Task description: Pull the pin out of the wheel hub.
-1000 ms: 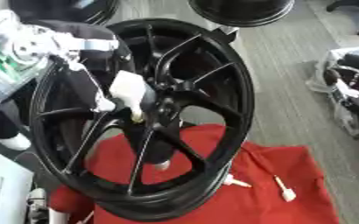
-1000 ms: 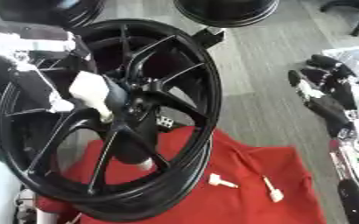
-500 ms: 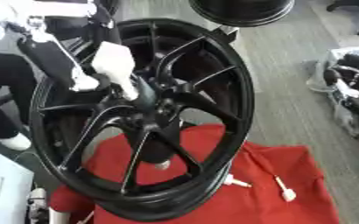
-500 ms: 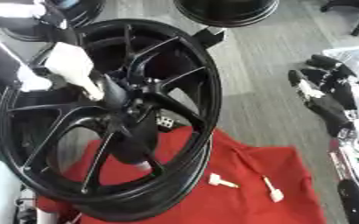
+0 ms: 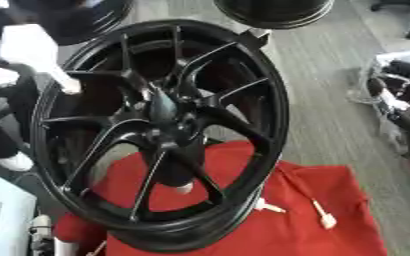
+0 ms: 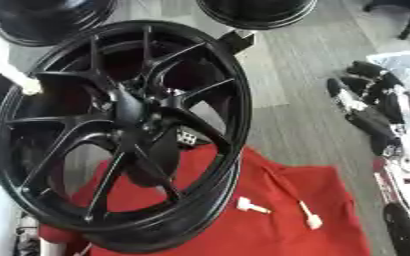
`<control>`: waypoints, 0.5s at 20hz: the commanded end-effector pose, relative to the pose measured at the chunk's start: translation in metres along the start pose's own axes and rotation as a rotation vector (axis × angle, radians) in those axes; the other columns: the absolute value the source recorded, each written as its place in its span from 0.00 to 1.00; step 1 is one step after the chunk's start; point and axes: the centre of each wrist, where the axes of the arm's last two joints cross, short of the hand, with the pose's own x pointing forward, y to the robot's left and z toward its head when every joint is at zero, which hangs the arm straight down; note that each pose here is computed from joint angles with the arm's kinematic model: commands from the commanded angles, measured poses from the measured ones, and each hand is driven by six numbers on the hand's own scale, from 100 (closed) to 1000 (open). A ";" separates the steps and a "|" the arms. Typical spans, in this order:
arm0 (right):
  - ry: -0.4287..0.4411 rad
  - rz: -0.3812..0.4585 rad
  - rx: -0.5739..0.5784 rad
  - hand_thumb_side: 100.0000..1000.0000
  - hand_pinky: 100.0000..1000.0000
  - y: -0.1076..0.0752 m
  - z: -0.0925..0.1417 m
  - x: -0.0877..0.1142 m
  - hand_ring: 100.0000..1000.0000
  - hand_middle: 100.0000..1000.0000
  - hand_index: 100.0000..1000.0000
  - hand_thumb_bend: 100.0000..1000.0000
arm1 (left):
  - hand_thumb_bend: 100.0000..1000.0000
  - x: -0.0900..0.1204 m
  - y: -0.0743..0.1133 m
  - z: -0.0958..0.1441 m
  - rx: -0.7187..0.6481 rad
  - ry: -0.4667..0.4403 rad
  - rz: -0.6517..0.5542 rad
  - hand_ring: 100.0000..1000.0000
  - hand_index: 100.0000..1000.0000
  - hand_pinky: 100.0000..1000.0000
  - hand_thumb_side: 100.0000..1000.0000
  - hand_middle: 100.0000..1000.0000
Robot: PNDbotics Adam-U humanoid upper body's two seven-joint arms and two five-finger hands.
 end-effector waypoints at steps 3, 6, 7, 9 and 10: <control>-0.038 0.015 -0.007 0.11 0.88 -0.004 -0.005 0.010 0.71 0.68 0.72 0.41 | 0.00 -0.044 0.026 0.026 0.179 0.143 0.070 0.65 0.39 0.72 0.02 0.53; -0.041 0.013 -0.015 0.11 0.88 -0.005 -0.005 0.011 0.71 0.68 0.72 0.41 | 0.00 -0.078 0.021 0.029 0.209 0.247 0.127 0.67 0.48 0.73 0.01 0.56; -0.042 0.012 -0.017 0.11 0.88 -0.005 -0.005 0.011 0.71 0.68 0.72 0.41 | 0.00 -0.088 0.018 0.031 0.218 0.275 0.145 0.68 0.53 0.74 0.01 0.57; -0.043 0.011 -0.019 0.11 0.88 -0.004 -0.005 0.011 0.71 0.68 0.72 0.41 | 0.00 -0.107 0.013 0.033 0.234 0.341 0.172 0.70 0.61 0.75 0.00 0.60; -0.043 0.011 -0.019 0.11 0.88 -0.004 -0.005 0.011 0.71 0.68 0.72 0.41 | 0.00 -0.116 0.010 0.034 0.236 0.367 0.181 0.71 0.65 0.76 0.00 0.62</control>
